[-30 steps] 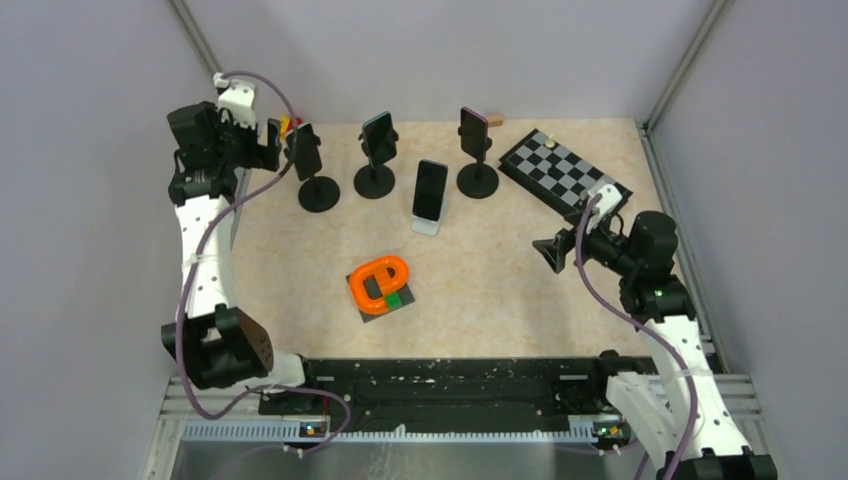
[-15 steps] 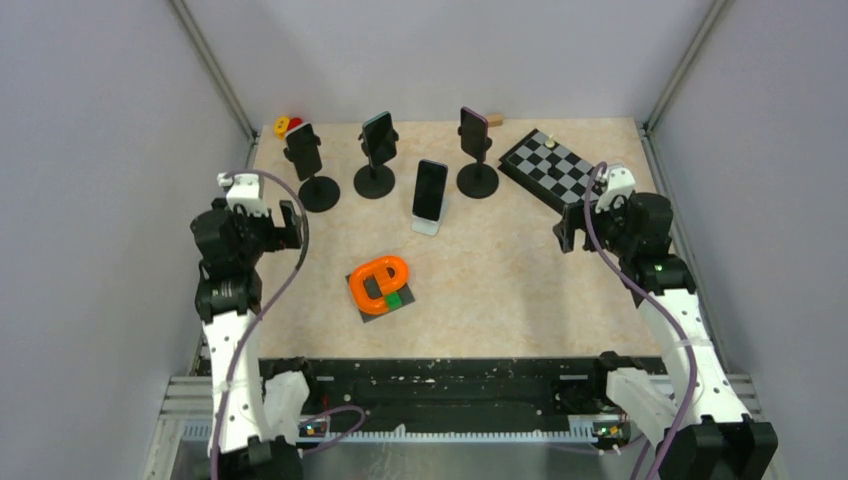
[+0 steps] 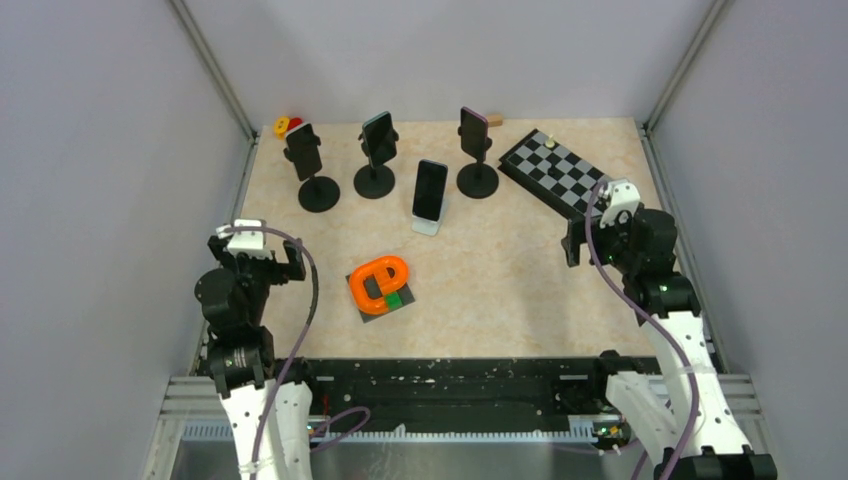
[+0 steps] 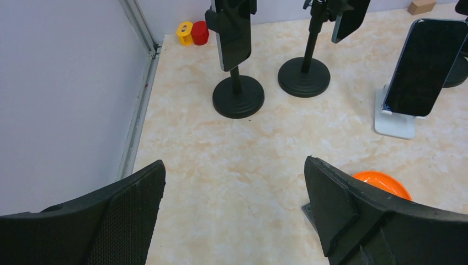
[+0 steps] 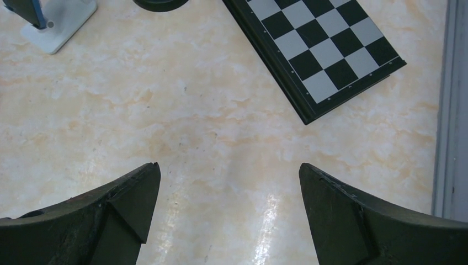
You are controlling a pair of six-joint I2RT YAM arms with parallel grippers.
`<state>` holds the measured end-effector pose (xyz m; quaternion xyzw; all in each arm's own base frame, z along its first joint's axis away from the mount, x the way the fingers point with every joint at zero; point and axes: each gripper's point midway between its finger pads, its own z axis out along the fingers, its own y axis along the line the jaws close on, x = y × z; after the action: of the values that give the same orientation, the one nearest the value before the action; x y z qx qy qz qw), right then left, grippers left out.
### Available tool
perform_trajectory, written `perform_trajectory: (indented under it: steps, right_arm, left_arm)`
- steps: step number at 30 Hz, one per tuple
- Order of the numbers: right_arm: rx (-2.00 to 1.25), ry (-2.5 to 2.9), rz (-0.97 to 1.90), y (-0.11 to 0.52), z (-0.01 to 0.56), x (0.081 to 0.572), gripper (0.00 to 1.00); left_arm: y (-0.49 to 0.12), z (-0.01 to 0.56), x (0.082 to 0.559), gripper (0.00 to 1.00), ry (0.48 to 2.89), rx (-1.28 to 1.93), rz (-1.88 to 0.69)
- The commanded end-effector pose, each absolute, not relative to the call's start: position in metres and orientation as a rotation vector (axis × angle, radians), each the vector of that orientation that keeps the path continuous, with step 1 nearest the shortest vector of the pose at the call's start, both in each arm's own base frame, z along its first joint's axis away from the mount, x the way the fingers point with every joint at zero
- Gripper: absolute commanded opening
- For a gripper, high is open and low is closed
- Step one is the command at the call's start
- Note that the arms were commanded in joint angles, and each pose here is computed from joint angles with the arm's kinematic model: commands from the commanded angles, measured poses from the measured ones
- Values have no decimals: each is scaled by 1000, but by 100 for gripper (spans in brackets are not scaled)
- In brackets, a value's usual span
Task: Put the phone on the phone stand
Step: Reset both arms
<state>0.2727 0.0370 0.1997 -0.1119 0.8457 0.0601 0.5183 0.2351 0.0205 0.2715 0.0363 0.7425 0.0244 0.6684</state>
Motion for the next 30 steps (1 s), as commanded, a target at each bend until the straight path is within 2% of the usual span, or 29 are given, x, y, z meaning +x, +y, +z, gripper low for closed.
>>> perform_trajectory:
  steps: [1,17,30]
  right_arm:
    - [-255,1980,39,21,211,272,98]
    - [-340,1769,121,41,256,232,98]
    - [-388,1766,151,48,253,227,98]
  left_arm:
    - [22,282,229,99,1667,69,73]
    - [21,264,218,99,1689,128,111]
    - [19,258,217,99,1700,158,116]
